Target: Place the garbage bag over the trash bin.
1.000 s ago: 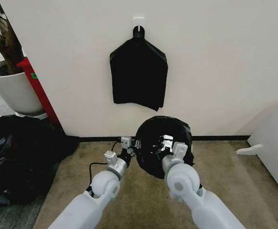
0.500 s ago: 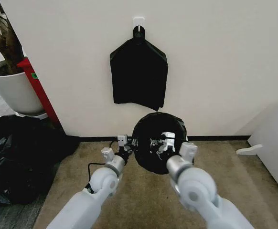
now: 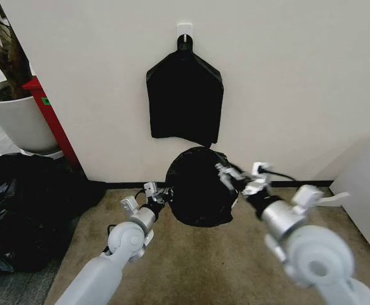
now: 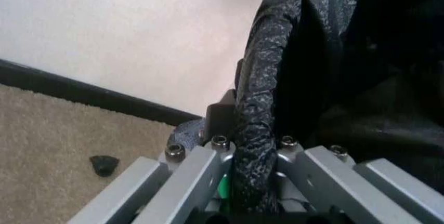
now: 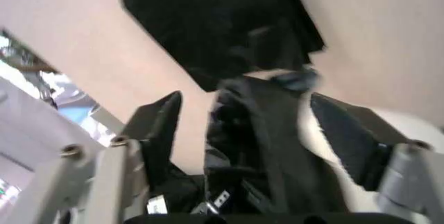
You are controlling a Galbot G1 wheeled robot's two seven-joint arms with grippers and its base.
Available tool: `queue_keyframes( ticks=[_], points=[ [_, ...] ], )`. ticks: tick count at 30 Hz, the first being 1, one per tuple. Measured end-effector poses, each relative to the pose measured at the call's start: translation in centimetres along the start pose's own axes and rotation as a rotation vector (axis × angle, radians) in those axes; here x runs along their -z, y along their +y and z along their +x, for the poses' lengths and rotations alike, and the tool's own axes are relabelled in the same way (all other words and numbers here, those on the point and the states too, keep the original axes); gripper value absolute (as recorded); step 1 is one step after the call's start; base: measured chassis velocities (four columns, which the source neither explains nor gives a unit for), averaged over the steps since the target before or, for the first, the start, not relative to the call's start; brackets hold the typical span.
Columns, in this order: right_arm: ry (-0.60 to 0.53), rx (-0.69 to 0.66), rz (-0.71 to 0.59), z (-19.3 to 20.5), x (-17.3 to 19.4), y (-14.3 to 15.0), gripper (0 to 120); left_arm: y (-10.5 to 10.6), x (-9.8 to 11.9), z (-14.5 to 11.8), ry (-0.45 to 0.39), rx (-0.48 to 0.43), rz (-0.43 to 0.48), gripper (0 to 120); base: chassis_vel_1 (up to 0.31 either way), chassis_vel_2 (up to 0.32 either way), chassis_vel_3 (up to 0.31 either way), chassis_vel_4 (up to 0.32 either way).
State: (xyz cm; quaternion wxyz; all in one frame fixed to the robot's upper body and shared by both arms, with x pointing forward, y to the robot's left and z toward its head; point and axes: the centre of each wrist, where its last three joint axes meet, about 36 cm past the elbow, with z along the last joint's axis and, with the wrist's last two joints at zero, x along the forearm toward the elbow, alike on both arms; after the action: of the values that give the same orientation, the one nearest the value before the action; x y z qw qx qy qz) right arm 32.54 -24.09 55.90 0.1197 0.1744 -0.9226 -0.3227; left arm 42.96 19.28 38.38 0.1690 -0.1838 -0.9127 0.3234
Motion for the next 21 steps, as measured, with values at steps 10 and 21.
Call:
queue_keyframes(
  ticks=[10,21],
  points=[
    [0.102,-0.036,-0.117,0.9,-0.8,-2.3,100,-0.1,0.4,0.2,0.001,-0.008,0.039,2,0.0,0.0,0.0,0.0],
    [0.134,-0.133,-0.073,-0.8,-2.7,-5.9,100,-0.7,1.0,0.5,-0.006,-0.03,0.04,2,0.0,0.0,0.0,0.0]
  ],
)
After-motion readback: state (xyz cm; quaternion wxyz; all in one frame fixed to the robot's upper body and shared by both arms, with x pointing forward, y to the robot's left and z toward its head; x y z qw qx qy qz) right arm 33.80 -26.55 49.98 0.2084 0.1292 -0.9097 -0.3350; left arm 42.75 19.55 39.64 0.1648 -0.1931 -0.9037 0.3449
